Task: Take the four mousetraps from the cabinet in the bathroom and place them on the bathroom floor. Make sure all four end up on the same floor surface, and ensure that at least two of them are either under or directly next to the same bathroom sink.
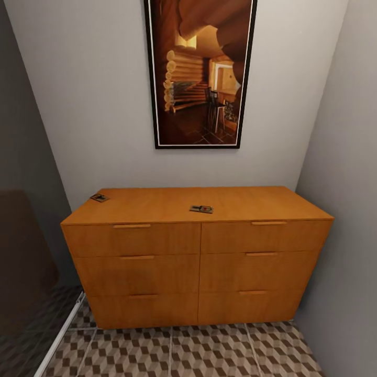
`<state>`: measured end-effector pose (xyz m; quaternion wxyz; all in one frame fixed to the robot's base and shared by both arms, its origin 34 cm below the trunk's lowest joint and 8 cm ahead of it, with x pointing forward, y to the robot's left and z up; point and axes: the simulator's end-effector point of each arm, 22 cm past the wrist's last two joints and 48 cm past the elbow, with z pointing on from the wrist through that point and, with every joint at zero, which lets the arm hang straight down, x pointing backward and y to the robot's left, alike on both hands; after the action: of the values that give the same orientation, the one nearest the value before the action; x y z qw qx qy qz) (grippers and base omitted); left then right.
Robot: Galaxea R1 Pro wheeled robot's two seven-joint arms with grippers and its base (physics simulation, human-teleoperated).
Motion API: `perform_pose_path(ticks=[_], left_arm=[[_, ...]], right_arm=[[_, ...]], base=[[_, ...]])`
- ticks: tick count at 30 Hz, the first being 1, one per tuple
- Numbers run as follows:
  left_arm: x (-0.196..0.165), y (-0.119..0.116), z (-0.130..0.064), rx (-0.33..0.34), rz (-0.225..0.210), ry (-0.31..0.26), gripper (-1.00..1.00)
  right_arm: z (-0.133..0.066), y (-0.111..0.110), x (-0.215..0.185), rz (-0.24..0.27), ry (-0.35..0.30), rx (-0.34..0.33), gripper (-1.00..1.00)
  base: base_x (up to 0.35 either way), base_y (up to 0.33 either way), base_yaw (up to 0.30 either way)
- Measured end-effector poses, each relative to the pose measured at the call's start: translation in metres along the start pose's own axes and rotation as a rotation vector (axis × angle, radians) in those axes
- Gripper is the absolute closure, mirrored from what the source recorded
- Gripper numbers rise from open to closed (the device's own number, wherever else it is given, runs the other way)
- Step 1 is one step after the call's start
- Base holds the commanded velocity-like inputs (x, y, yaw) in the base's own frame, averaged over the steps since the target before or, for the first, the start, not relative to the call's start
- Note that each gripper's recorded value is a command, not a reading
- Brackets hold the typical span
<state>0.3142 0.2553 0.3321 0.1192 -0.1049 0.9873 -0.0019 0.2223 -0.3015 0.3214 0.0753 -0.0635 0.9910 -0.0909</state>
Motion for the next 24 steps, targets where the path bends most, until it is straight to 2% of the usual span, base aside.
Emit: perform_pose_path(ticks=[24], left_arm=[[0.0019, -0.0021, 0.0, 0.003, -0.001, 0.007, -1.0]], right_arm=[[0.0, 0.0, 0.0, 0.0, 0.0, 0.0, -1.0]], base=[[0.001, 0.0, 0.0]])
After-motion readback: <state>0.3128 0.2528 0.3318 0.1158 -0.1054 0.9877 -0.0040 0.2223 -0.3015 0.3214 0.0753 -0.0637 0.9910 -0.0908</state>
